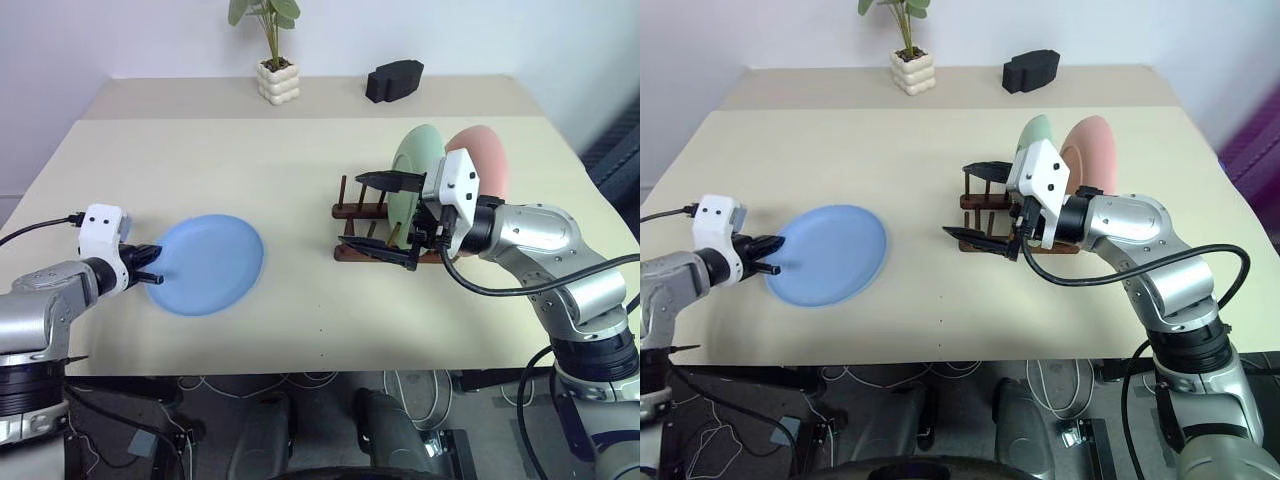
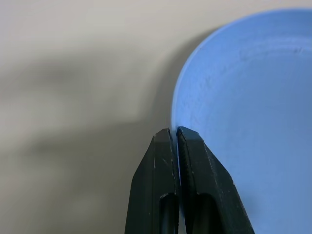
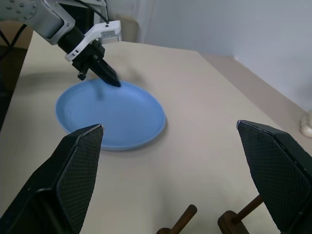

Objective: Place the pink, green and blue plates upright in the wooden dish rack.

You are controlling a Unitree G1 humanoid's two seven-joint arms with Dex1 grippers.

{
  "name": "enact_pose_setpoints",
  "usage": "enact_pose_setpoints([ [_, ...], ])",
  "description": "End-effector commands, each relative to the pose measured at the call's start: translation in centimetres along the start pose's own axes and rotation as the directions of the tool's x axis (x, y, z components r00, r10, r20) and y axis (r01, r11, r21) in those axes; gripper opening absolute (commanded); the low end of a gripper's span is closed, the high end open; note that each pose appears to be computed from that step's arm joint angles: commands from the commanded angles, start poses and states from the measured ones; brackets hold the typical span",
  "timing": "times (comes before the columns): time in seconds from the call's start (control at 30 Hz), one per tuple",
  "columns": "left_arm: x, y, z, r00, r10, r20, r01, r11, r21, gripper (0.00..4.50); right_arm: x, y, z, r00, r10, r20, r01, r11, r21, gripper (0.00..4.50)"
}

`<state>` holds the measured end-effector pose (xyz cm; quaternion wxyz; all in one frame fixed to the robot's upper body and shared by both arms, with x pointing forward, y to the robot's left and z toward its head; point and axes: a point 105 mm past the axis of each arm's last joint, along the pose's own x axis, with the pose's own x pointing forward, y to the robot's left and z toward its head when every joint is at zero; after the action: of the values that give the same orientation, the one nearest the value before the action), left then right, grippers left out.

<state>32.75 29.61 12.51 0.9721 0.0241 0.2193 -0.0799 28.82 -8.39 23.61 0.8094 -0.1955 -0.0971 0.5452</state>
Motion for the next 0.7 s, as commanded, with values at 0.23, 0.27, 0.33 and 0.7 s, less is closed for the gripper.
enact_pose_setpoints([
  [0.23, -0.6, -4.7, 13.7, 0.851, 0.04, 0.524, -0.045, 0.999, -0.003, 0.01, 1.2, -2.1, 0.9, 0.995, -0.09, -0.031, 0.078, 0.958, -0.274, 4.5],
  [0.27, -0.9, -5.7, 15.2, 0.821, 0.027, 0.571, -0.049, 0.999, 0.023, 0.01, 1.6, -2.2, 0.7, 0.994, -0.099, -0.044, 0.08, 0.946, -0.314, 4.5],
  [0.33, -1.7, -7.8, 17.9, 0.766, -0.009, 0.643, -0.055, 0.995, 0.08, 0.01, 2.6, -2.4, 0.3, 0.99, -0.123, -0.063, 0.087, 0.91, -0.406, 4.5],
  [0.7, -3.2, -12.7, 21.8, 0.71, -0.093, 0.698, -0.029, 0.986, 0.161, 0.01, 5.7, -2.8, -0.6, 0.976, -0.211, -0.056, 0.12, 0.734, -0.668, 4.5],
])
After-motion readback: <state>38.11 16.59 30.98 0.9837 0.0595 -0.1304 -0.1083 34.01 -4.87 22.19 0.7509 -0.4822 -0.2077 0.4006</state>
